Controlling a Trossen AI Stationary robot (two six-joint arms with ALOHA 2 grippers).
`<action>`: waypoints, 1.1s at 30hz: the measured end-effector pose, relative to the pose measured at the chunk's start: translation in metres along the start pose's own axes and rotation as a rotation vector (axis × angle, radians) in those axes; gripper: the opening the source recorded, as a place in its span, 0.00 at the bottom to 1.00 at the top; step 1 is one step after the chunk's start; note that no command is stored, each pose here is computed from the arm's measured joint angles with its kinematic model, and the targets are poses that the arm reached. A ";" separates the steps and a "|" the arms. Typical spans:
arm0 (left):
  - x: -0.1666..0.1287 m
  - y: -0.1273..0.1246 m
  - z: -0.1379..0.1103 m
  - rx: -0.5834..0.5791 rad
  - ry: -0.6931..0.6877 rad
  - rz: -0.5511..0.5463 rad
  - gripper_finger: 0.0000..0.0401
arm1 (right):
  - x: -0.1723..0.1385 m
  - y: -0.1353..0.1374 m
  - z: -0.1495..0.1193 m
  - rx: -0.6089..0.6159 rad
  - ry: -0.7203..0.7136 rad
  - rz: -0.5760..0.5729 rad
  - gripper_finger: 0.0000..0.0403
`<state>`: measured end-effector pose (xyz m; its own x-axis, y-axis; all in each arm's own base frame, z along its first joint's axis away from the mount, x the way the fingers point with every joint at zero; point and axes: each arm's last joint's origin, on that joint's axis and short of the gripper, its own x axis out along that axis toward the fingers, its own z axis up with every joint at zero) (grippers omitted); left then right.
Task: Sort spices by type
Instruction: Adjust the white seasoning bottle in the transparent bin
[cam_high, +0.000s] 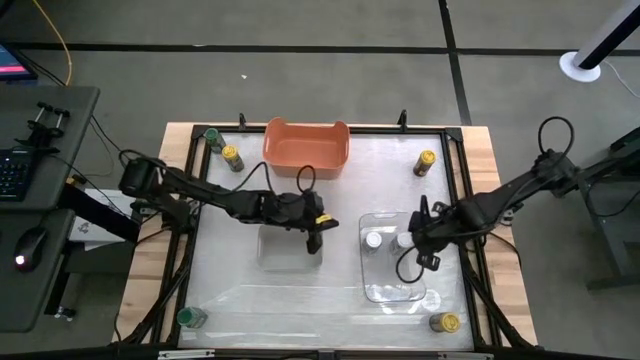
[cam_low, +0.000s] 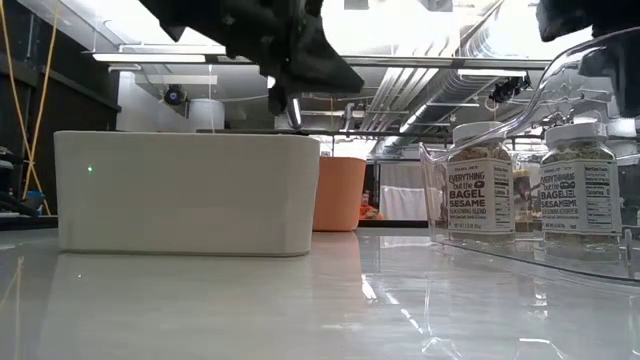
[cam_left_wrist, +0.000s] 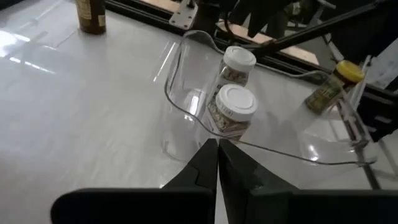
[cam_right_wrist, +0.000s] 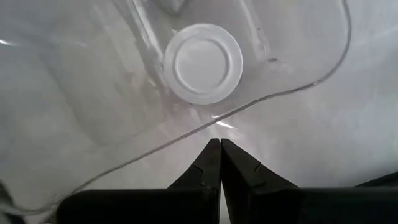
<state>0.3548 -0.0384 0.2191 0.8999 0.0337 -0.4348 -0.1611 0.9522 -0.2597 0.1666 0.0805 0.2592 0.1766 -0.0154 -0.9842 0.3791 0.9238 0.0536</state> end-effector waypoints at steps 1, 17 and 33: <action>0.004 0.000 -0.001 0.005 0.007 0.002 0.00 | 0.003 0.001 0.002 -0.015 0.008 -0.007 0.00; 0.050 -0.003 -0.021 0.017 0.118 -0.032 0.00 | 0.015 -0.001 0.016 -0.111 0.044 -0.020 0.00; 0.052 -0.004 -0.018 0.023 0.090 -0.052 0.00 | 0.033 -0.001 0.015 -0.154 0.022 0.019 0.00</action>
<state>0.3949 -0.0461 0.1826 0.8664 -0.0428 -0.4975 -0.1047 0.9586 -0.2648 0.1855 0.0737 0.2293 0.1617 0.0095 -0.9868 0.2316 0.9717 0.0473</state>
